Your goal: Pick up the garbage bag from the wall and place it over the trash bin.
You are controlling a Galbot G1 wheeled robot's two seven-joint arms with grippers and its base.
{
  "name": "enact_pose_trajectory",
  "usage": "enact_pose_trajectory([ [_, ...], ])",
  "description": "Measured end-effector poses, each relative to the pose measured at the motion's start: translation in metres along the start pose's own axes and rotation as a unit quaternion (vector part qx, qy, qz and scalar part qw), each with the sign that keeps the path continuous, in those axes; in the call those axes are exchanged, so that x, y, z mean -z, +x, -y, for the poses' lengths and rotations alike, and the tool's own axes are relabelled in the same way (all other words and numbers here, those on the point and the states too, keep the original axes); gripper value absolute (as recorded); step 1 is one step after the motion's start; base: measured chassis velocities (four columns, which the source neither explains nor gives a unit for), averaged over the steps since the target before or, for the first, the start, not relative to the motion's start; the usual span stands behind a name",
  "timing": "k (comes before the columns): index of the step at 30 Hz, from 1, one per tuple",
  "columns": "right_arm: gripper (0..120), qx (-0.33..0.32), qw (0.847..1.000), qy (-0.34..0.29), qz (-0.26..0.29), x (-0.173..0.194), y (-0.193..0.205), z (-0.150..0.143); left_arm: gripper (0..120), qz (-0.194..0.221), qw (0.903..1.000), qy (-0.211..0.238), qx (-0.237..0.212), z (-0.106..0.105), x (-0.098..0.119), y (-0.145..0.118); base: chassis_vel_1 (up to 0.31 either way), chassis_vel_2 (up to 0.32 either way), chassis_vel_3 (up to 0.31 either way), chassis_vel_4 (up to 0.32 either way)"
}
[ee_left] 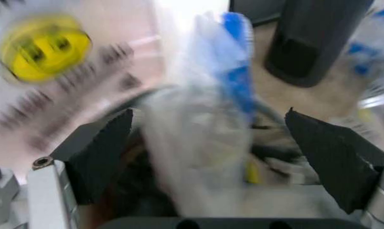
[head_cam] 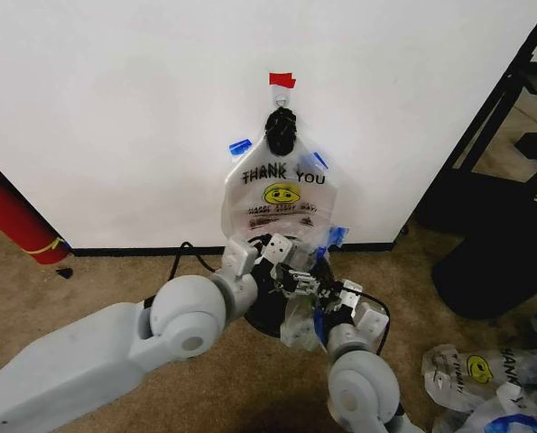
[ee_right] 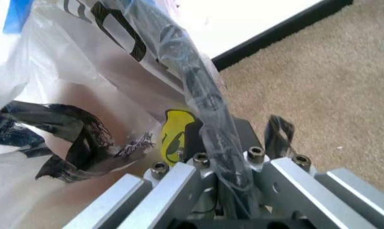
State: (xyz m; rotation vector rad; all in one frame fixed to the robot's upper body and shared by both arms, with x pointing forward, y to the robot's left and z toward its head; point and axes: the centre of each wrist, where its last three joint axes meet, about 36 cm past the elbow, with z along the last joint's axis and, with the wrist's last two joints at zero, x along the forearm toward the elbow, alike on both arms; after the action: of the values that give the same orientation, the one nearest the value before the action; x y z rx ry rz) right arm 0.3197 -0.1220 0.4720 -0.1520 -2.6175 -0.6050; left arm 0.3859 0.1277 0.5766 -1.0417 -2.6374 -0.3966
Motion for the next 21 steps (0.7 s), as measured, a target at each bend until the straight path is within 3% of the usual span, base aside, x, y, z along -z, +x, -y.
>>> enact_pose_trajectory([
  [3, 0, -0.006, 1.000, -0.002, -0.006, 0.003, -0.001, 0.004, 90, 0.014, 0.9980, -0.061, 0.009, 0.000, -0.005, 0.000, 0.000, 0.000, 0.000, 0.000],
  [10, 0, -0.018, 1.000, -0.007, -0.022, 0.007, -0.007, 0.007, 88, 0.033, 0.9934, -0.110, -0.009, 0.006, -0.006, 0.008, 0.000, 0.000, 0.000, 0.000],
  [21, 0, -0.024, 0.999, 0.003, -0.028, 0.009, -0.010, 0.011, 75, 0.007, 0.9940, -0.105, -0.029, 0.009, -0.023, -0.011, 0.000, 0.000, 0.000, 0.000],
])
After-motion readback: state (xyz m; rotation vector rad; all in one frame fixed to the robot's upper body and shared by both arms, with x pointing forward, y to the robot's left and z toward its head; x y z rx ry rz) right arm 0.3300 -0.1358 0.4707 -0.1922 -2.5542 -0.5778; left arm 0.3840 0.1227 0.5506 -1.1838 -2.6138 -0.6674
